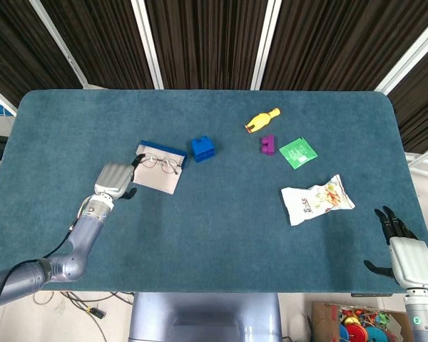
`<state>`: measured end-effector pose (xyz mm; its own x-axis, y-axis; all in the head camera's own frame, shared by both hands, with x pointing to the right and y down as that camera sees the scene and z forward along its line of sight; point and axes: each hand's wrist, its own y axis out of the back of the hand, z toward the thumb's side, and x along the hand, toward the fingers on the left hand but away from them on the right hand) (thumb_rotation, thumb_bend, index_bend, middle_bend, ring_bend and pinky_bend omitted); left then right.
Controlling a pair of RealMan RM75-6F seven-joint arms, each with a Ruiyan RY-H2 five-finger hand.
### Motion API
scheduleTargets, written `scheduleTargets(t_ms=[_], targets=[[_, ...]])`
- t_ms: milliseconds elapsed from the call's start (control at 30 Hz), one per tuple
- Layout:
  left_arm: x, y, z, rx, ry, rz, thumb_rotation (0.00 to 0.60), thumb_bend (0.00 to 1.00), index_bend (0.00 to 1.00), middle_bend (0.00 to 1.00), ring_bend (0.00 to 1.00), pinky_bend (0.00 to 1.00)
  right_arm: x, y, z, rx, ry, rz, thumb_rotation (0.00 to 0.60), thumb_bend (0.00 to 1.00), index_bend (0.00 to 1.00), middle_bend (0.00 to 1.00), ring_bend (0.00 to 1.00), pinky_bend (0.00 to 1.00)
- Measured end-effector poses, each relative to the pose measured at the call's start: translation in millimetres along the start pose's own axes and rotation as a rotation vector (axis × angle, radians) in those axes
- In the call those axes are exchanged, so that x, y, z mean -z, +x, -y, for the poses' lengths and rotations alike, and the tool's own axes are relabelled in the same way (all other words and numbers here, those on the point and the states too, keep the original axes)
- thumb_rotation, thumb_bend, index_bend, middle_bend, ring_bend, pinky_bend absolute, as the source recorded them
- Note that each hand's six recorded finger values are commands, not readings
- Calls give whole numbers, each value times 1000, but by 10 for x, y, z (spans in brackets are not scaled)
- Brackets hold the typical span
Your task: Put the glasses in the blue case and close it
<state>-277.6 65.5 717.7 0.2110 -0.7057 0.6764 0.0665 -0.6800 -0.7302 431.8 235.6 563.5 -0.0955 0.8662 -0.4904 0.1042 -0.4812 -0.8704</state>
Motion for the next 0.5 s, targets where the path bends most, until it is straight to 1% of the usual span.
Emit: scheduleTargets(t_ms=[67,233,400,500], targets=[[21,7,69,33,-23,6,600,367,15,561,570,730,2,-1,-1,1,0,1,600,104,19,0,153,316],[18,43,186,72,-32,17,600,398,0,596,608,730,16,-2,0,-4,-1,7,600,108,19,0,157,316],[-6,101,247,84,-41,9,600,398,0,601,613,744,16,0,-5,-2,-1,7,600,112,19,0,157,316],[-34,176,257,83,-48,-6,600,424,0,602,615,753,17,-2,-5,-3,-1,8,600,115,19,0,157,316]])
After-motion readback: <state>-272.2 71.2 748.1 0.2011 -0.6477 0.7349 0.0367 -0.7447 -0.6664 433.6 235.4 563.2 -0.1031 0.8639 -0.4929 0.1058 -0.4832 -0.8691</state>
